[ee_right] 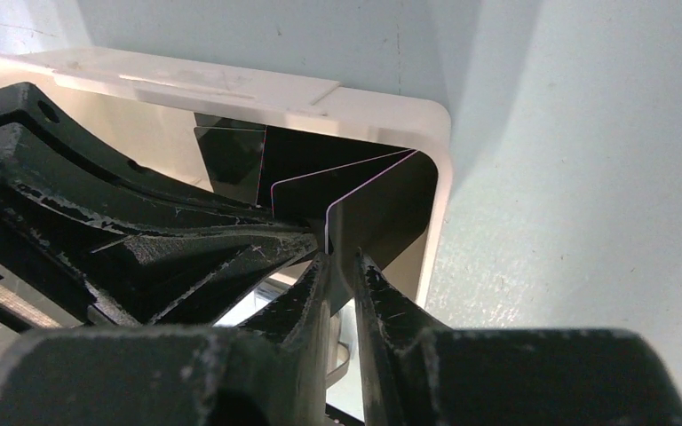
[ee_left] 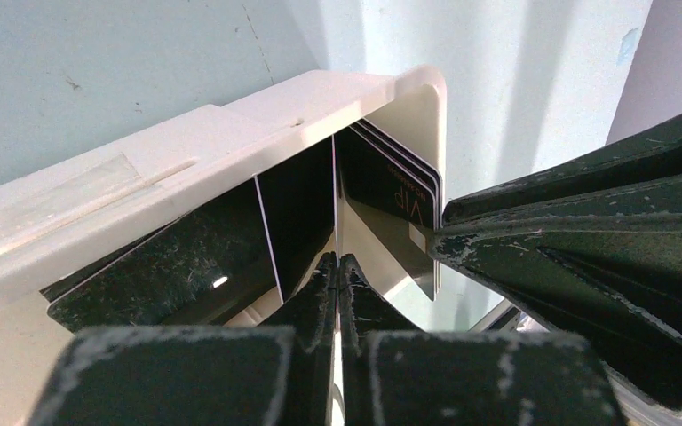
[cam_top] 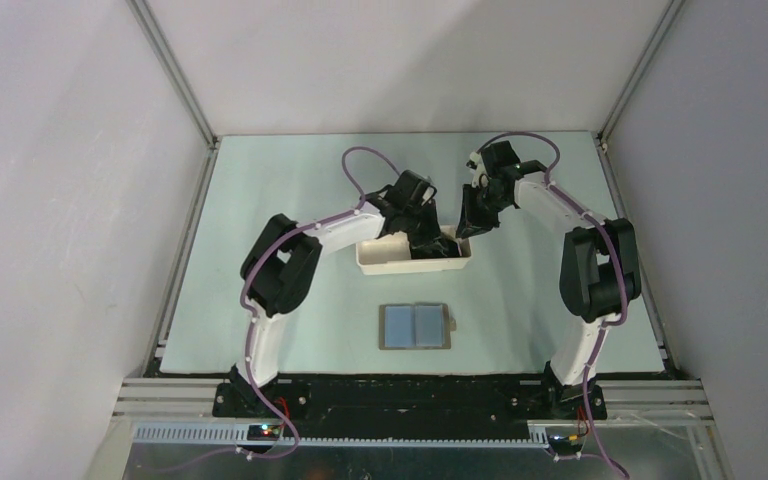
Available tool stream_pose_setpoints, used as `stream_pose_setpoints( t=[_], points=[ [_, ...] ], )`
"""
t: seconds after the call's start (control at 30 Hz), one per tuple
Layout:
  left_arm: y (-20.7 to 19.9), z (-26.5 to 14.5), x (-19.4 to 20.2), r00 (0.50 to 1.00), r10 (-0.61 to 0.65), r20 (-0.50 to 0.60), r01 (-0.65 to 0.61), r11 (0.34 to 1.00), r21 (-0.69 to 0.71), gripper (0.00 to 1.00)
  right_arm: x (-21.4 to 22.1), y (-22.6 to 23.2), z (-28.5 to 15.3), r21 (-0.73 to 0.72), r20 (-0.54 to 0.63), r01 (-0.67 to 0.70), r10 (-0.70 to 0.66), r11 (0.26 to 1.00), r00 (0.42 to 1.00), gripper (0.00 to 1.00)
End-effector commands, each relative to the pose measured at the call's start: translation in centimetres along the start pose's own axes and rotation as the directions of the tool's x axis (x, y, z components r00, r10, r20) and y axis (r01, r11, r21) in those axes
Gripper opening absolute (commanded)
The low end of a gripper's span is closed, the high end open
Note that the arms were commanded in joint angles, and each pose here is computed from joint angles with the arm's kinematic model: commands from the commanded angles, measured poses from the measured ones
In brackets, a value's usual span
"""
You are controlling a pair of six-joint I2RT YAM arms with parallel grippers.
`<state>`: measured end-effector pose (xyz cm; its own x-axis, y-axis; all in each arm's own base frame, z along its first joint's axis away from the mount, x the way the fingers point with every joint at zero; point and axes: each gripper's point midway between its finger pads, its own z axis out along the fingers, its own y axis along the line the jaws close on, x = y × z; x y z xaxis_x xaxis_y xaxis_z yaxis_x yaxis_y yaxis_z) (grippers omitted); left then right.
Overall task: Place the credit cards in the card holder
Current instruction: Pick up the credit card from the storage box.
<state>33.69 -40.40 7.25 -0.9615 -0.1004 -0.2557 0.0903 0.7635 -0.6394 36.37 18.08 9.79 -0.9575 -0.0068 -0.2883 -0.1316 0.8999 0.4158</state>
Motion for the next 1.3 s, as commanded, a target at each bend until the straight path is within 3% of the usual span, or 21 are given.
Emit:
stream_pose_setpoints(
  t=[0.0, 0.23, 0.47, 0.6, 0.8, 1.0, 1.13, 1.17, 1.27],
  points=[
    [-3.9, -4.1, -2.7, 0.991, 0.046, 0.124, -0.054, 0.996, 0.066, 0.00, -0.7, 0.1, -1.4, -0.001, 0.047, 0.017, -0.017, 1.000, 0.999, 0.21],
    [-3.2, -8.5, -4.8, 0.971, 0.033, 0.236, -0.045, 0.998, 0.048, 0.00, -0.9, 1.1, -1.8, -0.041, 0.059, 0.019, -0.017, 0.999, 0.998, 0.23],
    [-1.0, -9.9, -4.9, 0.969, 0.000, 0.248, -0.007, 1.000, 0.027, 0.00, -1.0, 2.0, -2.0, -0.083, 0.060, 0.021, -0.016, 0.996, 0.998, 0.28],
    [0.4, -11.2, -4.7, 0.962, -0.010, 0.271, 0.010, 1.000, 0.004, 0.00, -0.9, 2.8, -2.3, -0.122, 0.057, 0.024, -0.018, 0.992, 0.998, 0.40],
    [0.9, -15.4, -4.4, 0.945, -0.003, 0.328, -0.007, 1.000, 0.028, 0.00, -1.3, 4.8, -4.4, -0.252, 0.104, 0.038, -0.012, 0.967, 0.995, 0.67],
    [-1.4, -19.6, -2.9, 0.931, 0.005, 0.366, -0.061, 0.988, 0.140, 0.00, -0.3, 7.4, -8.2, -0.529, 0.127, -0.010, 0.091, 0.848, 0.988, 0.84],
    [-4.4, -22.1, -1.6, 0.925, -0.049, 0.376, -0.082, 0.943, 0.324, 0.00, 0.3, 9.7, -11.2, -0.679, 0.122, -0.004, 0.118, 0.735, 0.985, 0.85],
    [-6.2, -23.6, -1.7, 0.913, -0.052, 0.405, -0.128, 0.905, 0.406, 0.00, 0.2, 10.7, -12.6, -0.716, 0.156, 0.048, 0.092, 0.697, 0.983, 0.85],
    [-6.9, -24.3, -0.7, 0.918, -0.131, 0.373, -0.084, 0.857, 0.509, 0.00, 1.1, 12.1, -14.6, -0.785, 0.130, 0.030, 0.117, 0.618, 0.985, 0.84]
  ],
)
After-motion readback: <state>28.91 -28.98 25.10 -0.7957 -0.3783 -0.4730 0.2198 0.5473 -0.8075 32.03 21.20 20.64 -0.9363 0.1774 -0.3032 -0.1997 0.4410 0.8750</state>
